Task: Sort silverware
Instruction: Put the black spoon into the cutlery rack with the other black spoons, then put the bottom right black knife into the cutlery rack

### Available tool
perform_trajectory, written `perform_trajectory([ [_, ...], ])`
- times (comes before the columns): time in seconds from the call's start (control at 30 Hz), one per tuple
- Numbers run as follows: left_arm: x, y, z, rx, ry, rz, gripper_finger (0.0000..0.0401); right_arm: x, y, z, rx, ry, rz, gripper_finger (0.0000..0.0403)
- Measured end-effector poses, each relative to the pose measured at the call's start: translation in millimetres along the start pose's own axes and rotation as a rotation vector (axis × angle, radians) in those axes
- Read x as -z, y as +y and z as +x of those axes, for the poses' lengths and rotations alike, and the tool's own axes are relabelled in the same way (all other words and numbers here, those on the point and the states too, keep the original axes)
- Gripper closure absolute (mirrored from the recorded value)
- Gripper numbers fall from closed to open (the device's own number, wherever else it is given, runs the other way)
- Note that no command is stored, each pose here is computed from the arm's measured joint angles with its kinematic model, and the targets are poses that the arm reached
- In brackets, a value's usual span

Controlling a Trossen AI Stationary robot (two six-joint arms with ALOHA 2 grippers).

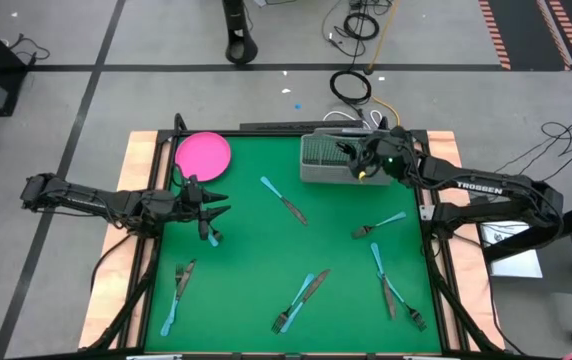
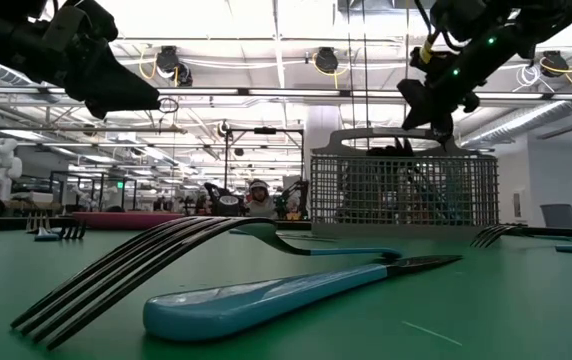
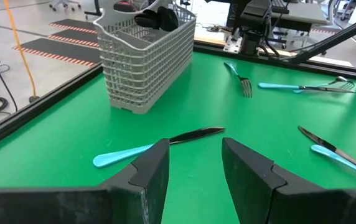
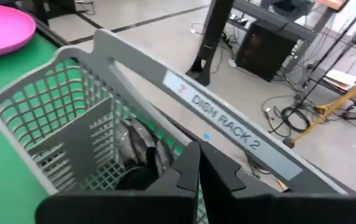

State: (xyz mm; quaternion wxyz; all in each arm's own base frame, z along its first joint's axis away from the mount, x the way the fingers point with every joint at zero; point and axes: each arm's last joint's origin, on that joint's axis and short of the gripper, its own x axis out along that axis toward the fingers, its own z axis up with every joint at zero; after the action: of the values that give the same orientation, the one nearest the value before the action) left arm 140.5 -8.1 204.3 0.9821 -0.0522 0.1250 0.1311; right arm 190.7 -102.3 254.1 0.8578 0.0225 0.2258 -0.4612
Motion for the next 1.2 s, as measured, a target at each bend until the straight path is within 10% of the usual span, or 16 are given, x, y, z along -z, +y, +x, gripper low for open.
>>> perform_trajectory([
  [0.6, 0.9, 0.2, 0.0, -0.002, 0.009, 0.005, 0.0251, -29.5, -15.1, -52.0, -0.127, -0.301, 0.106, 0.0403],
  [0.87, 0.9, 0.2, 0.0, -0.002, 0.009, 0.007, 0.0251, -21.3, -19.8, -61.2, -0.212, -0.188, 0.156, 0.0378],
  [1.2, 0.4, 0.0, 0.0, 0.002, 0.004, 0.002, 0.0251, -72.6, -17.4, -70.4, -0.269, -0.058, 0.104, 0.0347],
])
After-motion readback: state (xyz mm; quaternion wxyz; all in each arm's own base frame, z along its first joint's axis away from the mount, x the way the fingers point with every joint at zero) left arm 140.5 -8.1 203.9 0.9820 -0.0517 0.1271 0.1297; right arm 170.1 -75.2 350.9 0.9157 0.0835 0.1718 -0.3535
